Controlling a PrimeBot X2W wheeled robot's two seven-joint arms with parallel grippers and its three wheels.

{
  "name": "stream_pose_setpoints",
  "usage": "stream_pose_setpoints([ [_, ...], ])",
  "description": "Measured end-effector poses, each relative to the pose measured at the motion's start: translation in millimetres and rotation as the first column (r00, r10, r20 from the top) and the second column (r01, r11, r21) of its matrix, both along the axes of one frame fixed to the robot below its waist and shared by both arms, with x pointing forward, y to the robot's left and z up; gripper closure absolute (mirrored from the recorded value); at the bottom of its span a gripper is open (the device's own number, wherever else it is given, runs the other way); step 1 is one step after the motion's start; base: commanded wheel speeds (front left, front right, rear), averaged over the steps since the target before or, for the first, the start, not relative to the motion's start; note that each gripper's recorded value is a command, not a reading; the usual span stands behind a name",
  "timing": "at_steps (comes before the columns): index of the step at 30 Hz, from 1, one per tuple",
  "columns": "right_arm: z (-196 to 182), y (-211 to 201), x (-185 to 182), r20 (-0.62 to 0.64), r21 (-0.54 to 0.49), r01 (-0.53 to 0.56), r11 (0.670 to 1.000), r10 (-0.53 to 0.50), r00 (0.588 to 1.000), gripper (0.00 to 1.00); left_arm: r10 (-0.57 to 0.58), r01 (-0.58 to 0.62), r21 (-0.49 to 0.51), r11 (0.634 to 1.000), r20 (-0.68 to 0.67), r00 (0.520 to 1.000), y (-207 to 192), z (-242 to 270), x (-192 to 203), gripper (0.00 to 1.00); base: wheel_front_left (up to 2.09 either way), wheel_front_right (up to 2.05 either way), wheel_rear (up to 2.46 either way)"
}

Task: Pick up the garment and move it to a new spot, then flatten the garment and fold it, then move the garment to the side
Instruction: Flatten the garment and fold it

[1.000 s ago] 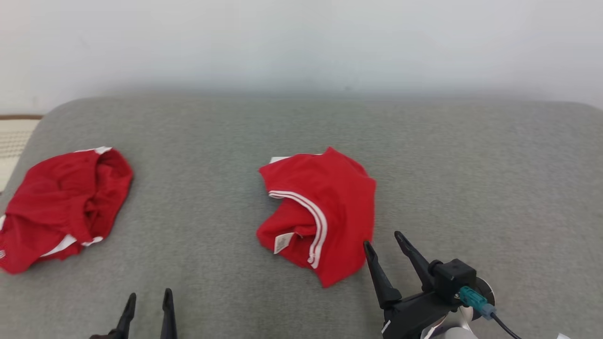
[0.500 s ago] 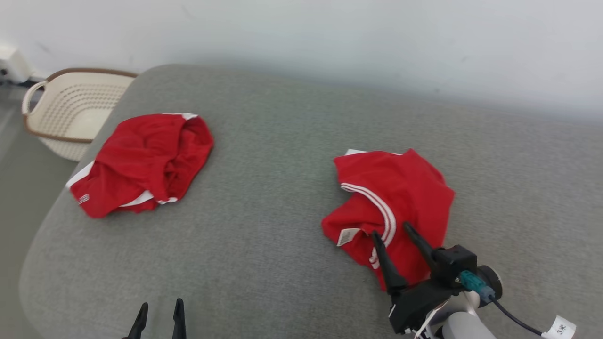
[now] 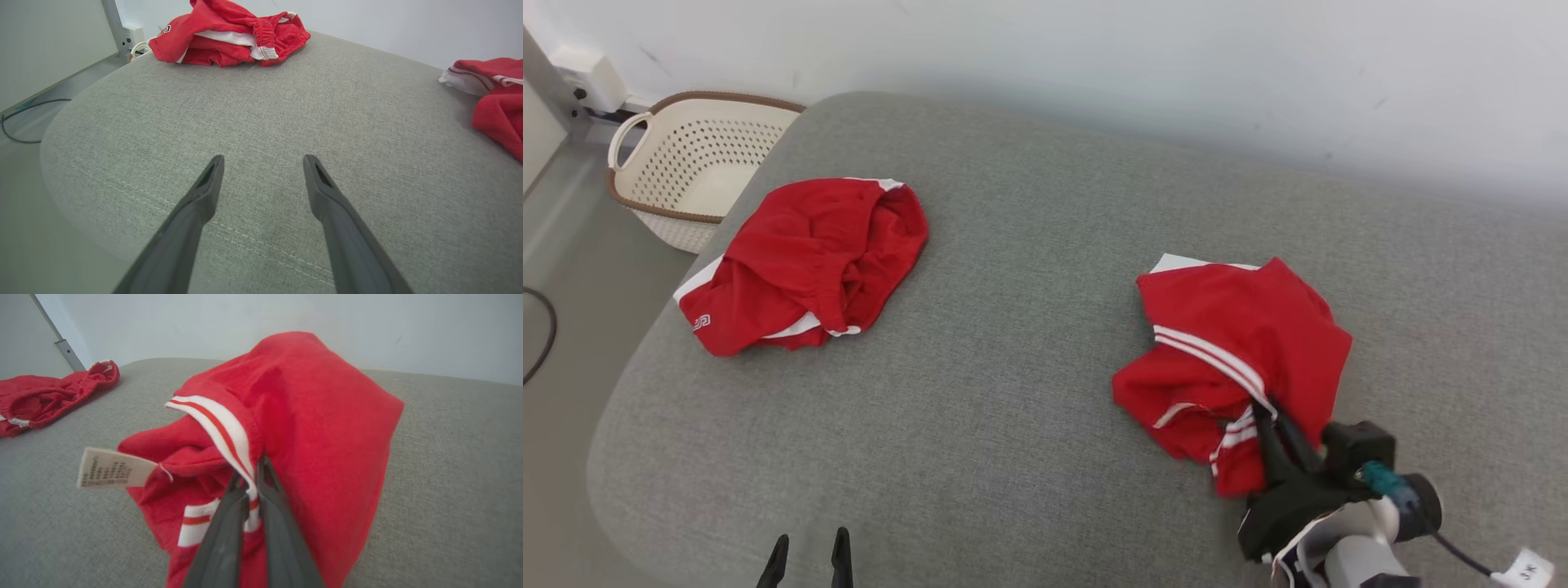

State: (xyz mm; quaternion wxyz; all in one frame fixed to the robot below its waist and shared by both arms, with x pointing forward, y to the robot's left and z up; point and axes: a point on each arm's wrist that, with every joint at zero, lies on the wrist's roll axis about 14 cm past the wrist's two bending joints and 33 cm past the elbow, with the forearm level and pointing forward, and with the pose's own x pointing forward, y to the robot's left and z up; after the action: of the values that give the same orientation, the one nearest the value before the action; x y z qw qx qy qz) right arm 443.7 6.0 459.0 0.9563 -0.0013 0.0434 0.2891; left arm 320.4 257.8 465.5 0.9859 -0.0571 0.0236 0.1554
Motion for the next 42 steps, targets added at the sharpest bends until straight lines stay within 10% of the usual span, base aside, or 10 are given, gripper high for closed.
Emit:
stream_pose_setpoints([
  [15, 63.1, -171.0, 46.1, 0.138, 0.098, 0.440, 0.893, -0.450, 0.883, 1.00, -0.113, 0.114, -0.015, 0.993, 0.020, 0.993, -31.4, 2.6, 20.4, 0.00, 0.00, 0.00, 0.00],
  [17, 54.6, -191.5, 44.9, 0.120, 0.066, 0.482, 0.874, -0.486, 0.866, 0.69, -0.129, 0.130, -0.018, 0.991, 0.020, 0.991, -36.4, 2.1, 22.9, 0.00, 0.00, 0.00, 0.00],
  [19, 33.9, -205.2, 39.7, 0.063, 0.028, 0.514, 0.857, -0.515, 0.855, 0.00, -0.144, 0.144, -0.020, 0.989, 0.019, 0.989, -40.9, 1.9, 25.0, 0.00, 0.00, 0.00, 0.00],
  [28, 16.8, -215.6, 26.0, 0.027, -0.010, 0.541, 0.841, -0.540, 0.841, 0.00, -0.191, 0.192, -0.026, 0.981, 0.028, 0.981, -56.5, 3.7, 35.1, 0.00, 0.00, 0.00, 0.00],
  [42, 45.0, -147.5, -7.8, 0.177, -0.084, 0.303, 0.949, -0.286, 0.942, 0.00, -0.272, 0.274, -0.042, 0.961, 0.059, 0.961, -84.8, 11.3, 43.3, 0.00, 0.00, 0.00, 0.00],
])
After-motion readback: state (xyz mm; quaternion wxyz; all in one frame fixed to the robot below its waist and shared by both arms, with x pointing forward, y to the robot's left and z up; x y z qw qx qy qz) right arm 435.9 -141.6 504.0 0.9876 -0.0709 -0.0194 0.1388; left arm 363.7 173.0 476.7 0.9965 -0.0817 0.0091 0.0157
